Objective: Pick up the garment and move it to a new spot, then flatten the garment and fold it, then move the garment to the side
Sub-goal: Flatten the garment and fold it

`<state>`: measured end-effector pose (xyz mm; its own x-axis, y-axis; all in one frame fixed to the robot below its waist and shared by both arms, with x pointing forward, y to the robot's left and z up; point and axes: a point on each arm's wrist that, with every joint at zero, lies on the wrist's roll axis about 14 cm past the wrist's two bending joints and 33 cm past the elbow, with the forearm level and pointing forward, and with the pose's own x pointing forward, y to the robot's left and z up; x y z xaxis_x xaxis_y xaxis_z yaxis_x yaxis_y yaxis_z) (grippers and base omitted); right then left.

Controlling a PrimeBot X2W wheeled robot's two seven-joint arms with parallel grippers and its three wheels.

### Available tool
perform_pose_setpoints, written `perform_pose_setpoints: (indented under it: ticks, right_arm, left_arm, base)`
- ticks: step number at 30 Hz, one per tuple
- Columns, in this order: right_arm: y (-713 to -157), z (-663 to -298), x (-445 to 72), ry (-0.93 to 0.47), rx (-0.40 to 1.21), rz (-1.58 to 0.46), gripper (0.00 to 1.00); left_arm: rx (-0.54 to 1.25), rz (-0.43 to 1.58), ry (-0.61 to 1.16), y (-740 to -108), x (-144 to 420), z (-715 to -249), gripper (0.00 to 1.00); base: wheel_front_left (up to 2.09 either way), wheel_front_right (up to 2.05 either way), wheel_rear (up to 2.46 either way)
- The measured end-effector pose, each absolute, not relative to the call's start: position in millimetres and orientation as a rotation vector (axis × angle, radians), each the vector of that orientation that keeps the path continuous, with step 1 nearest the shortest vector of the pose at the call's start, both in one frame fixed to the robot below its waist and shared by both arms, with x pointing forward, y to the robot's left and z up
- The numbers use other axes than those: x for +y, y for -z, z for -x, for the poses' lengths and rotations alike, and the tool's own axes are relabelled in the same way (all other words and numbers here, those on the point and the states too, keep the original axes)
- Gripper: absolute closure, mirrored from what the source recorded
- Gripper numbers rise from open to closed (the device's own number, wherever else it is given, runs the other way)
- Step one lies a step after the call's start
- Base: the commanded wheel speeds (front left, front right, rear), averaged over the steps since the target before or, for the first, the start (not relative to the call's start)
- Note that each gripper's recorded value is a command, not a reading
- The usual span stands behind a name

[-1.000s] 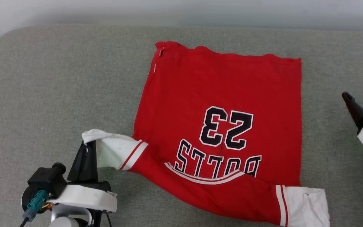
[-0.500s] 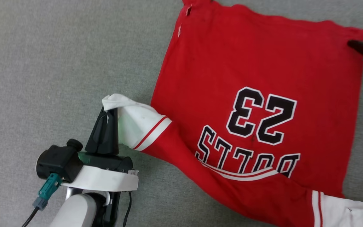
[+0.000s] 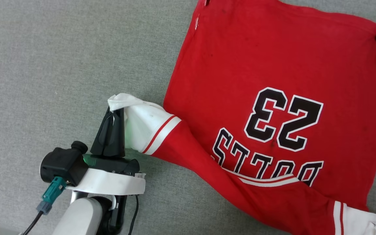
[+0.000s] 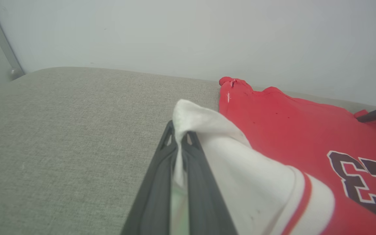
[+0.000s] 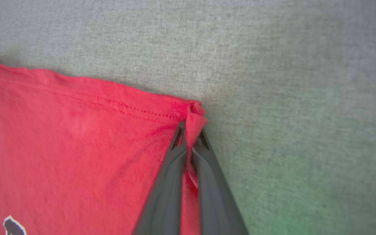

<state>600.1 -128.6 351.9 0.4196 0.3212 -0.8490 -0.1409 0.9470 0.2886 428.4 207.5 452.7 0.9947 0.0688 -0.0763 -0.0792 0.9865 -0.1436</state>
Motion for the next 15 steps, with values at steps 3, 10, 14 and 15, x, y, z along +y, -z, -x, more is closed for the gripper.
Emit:
perform_pose_setpoints:
  ticks: [3,10,14,15]
  right_arm:
    - [-365.6,-599.6,-133.3,-0.292,1.068,-0.119,1.0]
    - [-432.0,-597.5,-179.6,-0.235,0.905,0.042,1.0]
    - [-459.7,-571.5,-209.3,-0.204,0.848,0.089,1.0]
    - [-465.6,-562.7,-217.8,-0.193,0.836,0.09,1.0]
  left_arm:
    - [0.071,0.149,-0.081,-454.0,210.0,-426.0,1.0]
    - [0.069,0.15,-0.093,-460.2,219.5,-414.7,1.0]
    - [0.074,0.163,-0.1,-462.6,222.8,-406.6,1.0]
    - [0.079,0.168,-0.1,-462.4,223.1,-404.7,1.0]
  base:
    - [0.0,0.0,0.0]
    - [0.0,0.0,0.0]
    - [0.0,0.0,0.0]
    - [0.0,0.0,0.0]
